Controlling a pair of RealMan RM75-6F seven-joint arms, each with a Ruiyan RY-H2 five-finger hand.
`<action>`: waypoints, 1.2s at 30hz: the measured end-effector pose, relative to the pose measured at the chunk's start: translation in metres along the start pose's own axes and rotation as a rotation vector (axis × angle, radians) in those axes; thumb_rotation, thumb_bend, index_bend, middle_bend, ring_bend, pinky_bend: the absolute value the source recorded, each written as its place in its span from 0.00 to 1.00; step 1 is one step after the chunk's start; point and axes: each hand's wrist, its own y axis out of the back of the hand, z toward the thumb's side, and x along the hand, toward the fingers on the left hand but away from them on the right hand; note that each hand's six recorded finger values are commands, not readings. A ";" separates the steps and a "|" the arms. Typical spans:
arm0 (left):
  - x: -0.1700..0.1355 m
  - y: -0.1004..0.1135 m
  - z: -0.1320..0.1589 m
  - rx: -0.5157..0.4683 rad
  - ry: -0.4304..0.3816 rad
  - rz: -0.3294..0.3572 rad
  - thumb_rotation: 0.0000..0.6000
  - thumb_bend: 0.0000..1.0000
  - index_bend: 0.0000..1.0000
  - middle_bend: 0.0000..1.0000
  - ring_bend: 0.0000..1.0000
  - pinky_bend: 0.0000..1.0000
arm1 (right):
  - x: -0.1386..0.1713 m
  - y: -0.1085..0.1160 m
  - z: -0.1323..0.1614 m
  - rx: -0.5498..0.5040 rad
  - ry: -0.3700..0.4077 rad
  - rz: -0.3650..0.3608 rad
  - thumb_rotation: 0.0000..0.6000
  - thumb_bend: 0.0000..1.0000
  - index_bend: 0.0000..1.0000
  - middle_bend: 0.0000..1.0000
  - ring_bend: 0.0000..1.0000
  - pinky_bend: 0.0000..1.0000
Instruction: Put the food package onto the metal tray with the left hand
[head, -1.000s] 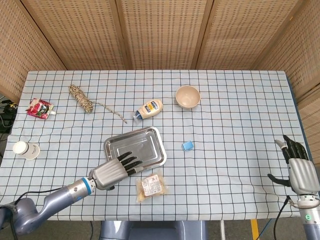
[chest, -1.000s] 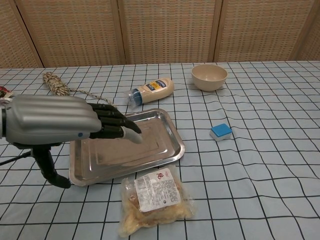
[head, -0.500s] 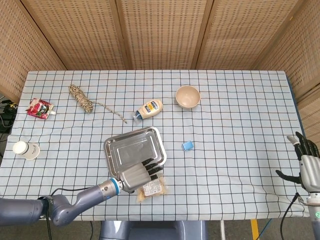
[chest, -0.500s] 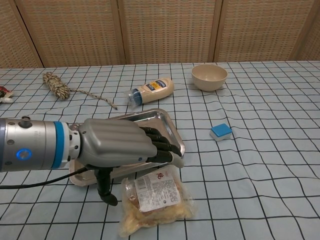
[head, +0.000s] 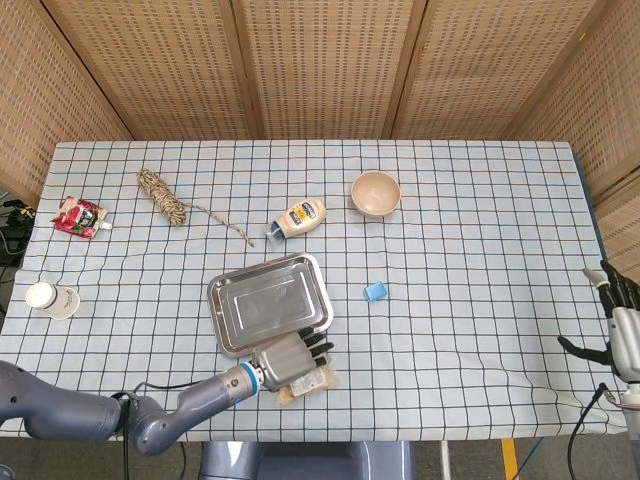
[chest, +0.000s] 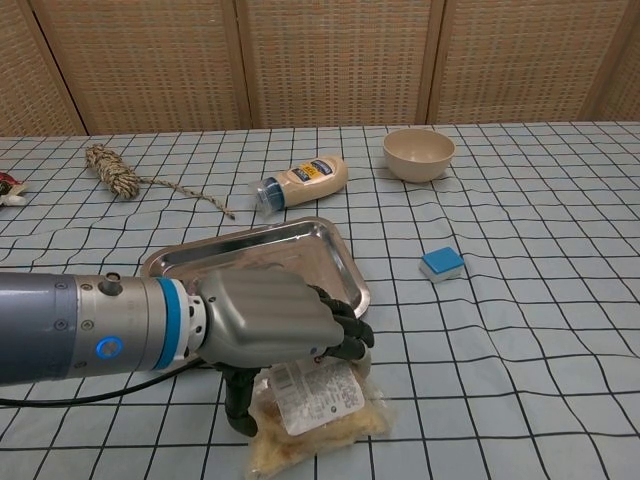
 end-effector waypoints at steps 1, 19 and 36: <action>-0.001 0.001 0.000 -0.001 0.005 0.007 1.00 0.17 0.50 0.28 0.26 0.29 | 0.000 0.000 0.000 -0.001 0.002 -0.002 1.00 0.07 0.15 0.00 0.00 0.00; -0.054 0.044 -0.070 -0.014 0.207 0.192 1.00 0.20 0.53 0.30 0.28 0.29 | 0.003 -0.003 0.007 0.017 0.019 0.001 1.00 0.07 0.15 0.00 0.00 0.00; -0.052 0.029 -0.129 -0.006 0.407 0.141 1.00 0.10 0.02 0.00 0.00 0.00 | 0.003 -0.013 0.016 0.030 0.043 0.025 1.00 0.07 0.15 0.00 0.00 0.00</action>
